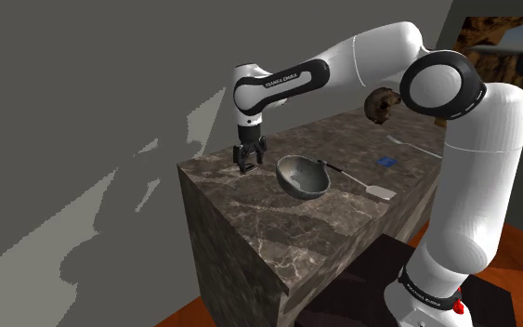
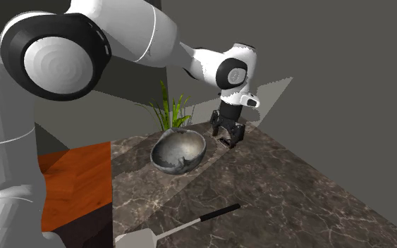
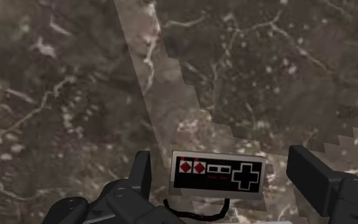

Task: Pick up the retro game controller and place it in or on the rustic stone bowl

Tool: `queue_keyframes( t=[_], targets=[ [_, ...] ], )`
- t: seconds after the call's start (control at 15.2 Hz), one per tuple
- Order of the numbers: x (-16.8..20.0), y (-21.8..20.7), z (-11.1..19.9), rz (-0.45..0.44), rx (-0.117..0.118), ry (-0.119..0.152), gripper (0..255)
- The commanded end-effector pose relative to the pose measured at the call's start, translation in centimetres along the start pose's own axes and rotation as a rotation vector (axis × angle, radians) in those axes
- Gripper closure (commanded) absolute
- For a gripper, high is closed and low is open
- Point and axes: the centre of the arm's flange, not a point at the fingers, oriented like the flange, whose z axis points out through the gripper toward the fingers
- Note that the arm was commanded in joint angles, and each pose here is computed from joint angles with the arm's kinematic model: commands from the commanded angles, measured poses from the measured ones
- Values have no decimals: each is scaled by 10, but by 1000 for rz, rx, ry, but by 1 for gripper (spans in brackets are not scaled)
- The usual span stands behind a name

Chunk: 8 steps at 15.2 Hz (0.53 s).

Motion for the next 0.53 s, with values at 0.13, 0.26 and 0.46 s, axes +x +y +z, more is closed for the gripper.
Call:
queue_keyframes(
  t=[0.13, 0.26, 0.46],
  targets=[
    [0, -1, 4, 0, 0, 0, 0],
    [0, -1, 4, 0, 0, 0, 0],
    [0, -1, 4, 0, 0, 0, 255]
  ],
)
